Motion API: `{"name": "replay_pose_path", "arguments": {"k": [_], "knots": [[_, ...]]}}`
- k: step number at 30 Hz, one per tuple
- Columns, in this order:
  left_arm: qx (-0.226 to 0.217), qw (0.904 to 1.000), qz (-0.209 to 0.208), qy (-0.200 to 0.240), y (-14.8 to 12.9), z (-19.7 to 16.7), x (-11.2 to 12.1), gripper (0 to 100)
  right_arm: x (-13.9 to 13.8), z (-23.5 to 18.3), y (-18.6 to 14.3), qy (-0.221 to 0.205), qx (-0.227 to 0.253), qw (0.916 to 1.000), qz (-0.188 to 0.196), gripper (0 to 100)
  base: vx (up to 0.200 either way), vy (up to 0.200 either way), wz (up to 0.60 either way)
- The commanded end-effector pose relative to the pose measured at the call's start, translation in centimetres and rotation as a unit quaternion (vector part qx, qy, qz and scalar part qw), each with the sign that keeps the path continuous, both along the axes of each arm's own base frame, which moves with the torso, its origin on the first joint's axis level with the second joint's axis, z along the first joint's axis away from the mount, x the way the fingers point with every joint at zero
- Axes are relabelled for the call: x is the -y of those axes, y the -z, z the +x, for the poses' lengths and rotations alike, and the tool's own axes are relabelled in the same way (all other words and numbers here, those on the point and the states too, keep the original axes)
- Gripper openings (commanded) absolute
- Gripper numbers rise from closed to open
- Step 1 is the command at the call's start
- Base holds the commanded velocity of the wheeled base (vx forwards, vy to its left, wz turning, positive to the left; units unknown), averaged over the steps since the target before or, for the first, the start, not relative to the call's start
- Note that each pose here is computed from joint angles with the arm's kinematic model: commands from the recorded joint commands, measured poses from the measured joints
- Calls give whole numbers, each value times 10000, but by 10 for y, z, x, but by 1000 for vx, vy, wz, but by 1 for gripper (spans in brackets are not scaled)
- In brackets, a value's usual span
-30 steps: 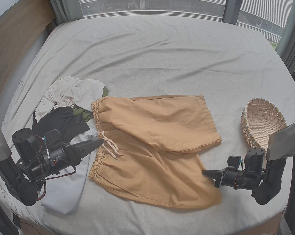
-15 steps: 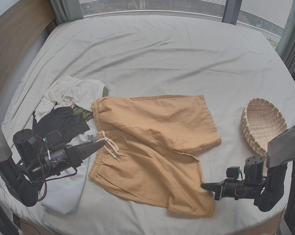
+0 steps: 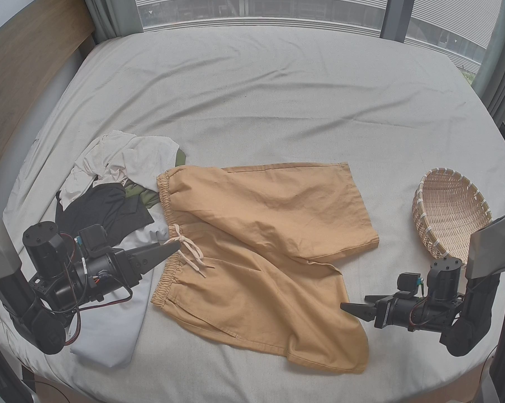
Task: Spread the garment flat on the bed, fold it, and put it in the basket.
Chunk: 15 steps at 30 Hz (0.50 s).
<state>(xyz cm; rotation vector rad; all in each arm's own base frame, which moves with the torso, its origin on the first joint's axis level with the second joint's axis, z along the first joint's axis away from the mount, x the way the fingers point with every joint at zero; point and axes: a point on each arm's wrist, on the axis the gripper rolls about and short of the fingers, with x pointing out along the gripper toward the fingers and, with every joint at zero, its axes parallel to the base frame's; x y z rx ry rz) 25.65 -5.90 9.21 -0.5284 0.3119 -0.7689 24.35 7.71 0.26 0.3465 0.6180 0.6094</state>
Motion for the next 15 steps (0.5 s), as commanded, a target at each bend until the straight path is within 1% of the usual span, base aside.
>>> {"name": "replay_pose_path", "arguments": {"k": [1,6,9,11,12,15], "knots": [[1,10000,-2,-7,0,1,0,100,1,-1,8,4,-196,9998,-14,100,0,0,0],[1,10000,-2,-7,0,1,0,100,-7,16,20,17,-254,9996,123,100,0,0,0],[9,10000,-3,-7,0,1,0,100,-16,19,20,-23,-345,9988,352,100,0,0,0],[17,10000,-4,-7,0,1,0,100,-18,19,20,-52,-380,9984,409,100,0,0,0],[11,10000,-10,-16,0,1,0,100,-24,18,18,-195,-462,9971,572,100,0,0,0],[5,10000,-15,-9,0,2,0,100,-29,17,14,-400,-453,9958,688,100,0,0,0]]}}
